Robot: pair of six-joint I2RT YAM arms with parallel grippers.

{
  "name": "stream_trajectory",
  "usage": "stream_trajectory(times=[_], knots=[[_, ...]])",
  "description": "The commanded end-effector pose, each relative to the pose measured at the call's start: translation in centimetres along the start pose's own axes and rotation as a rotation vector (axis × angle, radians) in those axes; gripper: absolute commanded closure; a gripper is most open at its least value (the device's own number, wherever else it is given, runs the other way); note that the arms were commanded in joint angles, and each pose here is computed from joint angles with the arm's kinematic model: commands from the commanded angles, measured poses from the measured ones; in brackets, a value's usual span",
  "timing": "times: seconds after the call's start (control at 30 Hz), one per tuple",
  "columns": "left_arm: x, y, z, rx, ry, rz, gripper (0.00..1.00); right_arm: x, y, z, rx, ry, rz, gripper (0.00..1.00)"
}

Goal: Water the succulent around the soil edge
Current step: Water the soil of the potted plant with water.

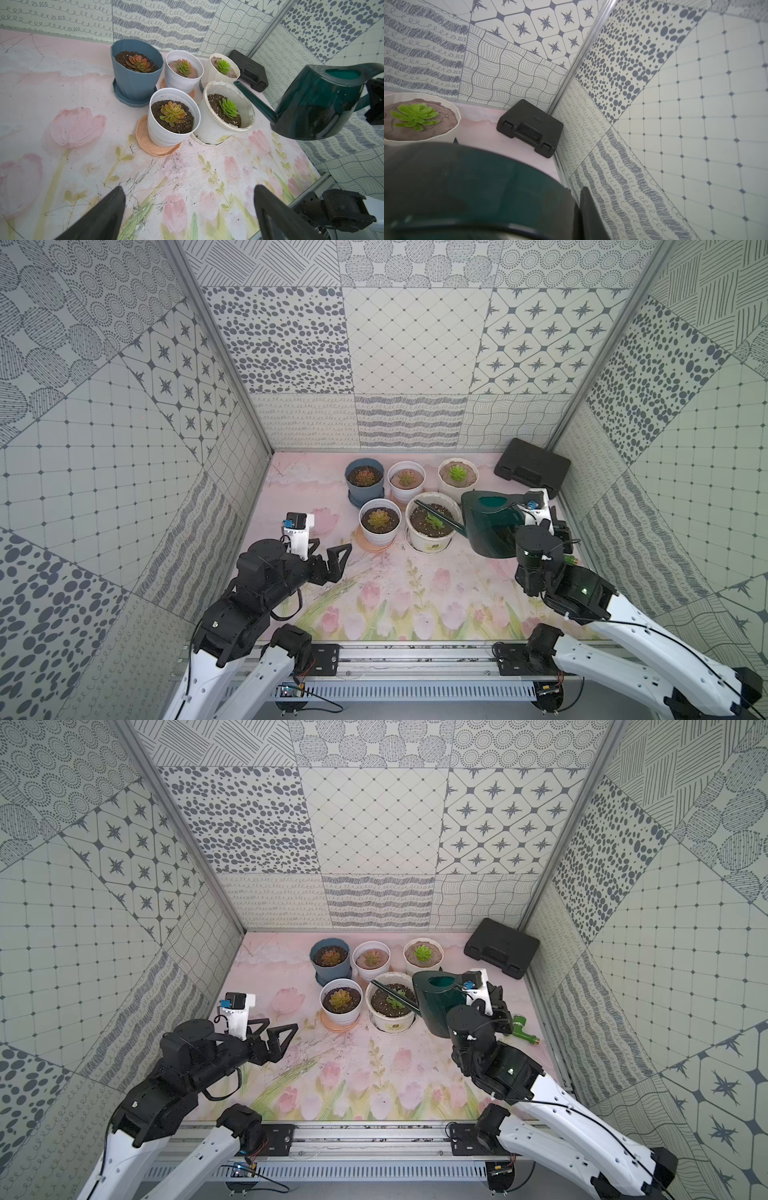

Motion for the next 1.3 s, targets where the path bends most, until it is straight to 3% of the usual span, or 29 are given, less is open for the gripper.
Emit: stream_trajectory(times=[0.0,0.3,0.5,0.77,0.97,1.1,1.27], knots=[[-0.6,0.3,0.4,-0.024,-0.033,0.020,0.01,0.2,-1.5,0.0,-0.053,-0.005,0.354,1.00],[-0.5,0.6,0.6,-0.052,-0.025,0.018,0.01,3.7,-2.2,1.8,-0.114,0.016,0.723,1.00],[-0.4,0.8,0.7,-0.070,-0.025,0.018,0.01,4.2,-2.1,3.0,-0.163,-0.063,0.930,1.00],[-0.5,0.8,0.6,-0.077,-0.027,0.021,0.01,1.6,-1.1,6.0,-0.153,-0.090,0.748,1.00],[-0.5,0.6,0.5,-0.061,-0.033,0.022,0.01,-1.2,-2.3,10.7,-0.144,-0.043,0.560,1.00],[-0.6,0.4,0.4,-0.039,-0.034,0.021,0.01,-1.8,-4.4,14.1,-0.076,-0.024,0.607,1.00],[-0.7,0.2,0.3,-0.017,-0.036,0.019,0.01,-3.5,-4.4,17.5,0.028,-0.034,0.405,1.00]])
Point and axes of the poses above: each gripper's point midway between its finger pads, its own z axis out along the fingers, its own y axis along the line the jaws close on, x = y × z, the point moved 8 cm from there along -z, back along the fingers, and after that the axes turned 14 degrees about z, right-handed, at the moved point
